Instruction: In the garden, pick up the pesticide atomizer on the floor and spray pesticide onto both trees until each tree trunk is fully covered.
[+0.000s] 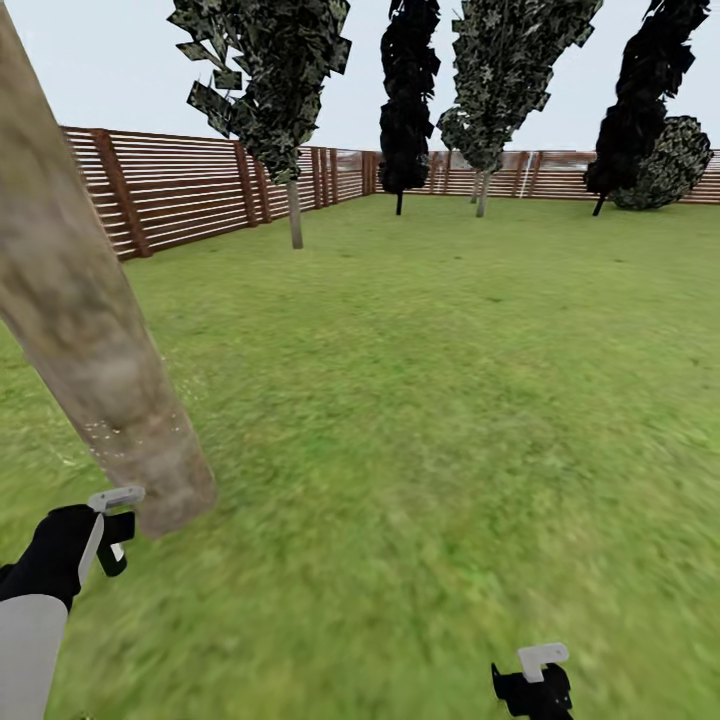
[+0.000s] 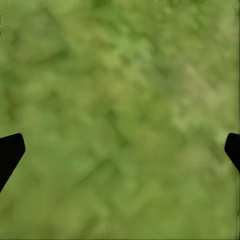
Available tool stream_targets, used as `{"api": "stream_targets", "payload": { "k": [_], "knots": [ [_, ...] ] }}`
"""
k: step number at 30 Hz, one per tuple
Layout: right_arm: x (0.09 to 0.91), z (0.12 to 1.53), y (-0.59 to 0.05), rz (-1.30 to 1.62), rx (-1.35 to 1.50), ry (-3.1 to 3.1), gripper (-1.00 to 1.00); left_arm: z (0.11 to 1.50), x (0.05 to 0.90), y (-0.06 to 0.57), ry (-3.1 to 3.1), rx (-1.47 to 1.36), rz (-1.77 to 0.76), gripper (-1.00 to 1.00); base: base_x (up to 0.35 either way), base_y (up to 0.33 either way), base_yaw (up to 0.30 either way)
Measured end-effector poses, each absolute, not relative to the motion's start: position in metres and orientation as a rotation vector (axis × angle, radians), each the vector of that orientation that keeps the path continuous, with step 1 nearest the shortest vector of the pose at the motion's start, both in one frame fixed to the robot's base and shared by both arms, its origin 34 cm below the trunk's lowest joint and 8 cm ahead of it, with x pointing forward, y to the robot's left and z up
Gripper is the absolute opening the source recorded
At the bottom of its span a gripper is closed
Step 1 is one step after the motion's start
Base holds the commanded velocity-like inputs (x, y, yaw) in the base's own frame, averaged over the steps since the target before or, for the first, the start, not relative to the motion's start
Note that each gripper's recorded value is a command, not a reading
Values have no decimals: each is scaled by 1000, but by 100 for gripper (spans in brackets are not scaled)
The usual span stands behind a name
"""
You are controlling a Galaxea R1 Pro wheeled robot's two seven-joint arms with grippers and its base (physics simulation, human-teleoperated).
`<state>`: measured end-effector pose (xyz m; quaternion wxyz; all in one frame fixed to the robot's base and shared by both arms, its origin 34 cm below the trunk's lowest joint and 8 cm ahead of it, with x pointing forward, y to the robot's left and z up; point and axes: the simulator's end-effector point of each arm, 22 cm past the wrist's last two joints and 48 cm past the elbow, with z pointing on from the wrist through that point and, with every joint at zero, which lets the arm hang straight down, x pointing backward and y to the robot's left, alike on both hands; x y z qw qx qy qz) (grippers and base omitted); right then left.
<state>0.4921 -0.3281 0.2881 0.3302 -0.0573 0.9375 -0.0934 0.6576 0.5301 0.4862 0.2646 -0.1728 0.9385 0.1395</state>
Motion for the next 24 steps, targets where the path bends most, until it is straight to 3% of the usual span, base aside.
{"api": "stream_targets", "payload": {
  "k": [12,20,24],
  "knots": [
    [492,288,-328,-243,-150,2453,100,484,658,526,2540,-460,374,-100,123,-289,269],
    [492,288,-328,-243,-150,2453,100,483,659,521,2542,-458,365,-100,168,-275,29],
    [492,288,-327,-241,-151,2453,100,483,659,521,2543,-458,365,-100,169,-275,233]
  ]
}}
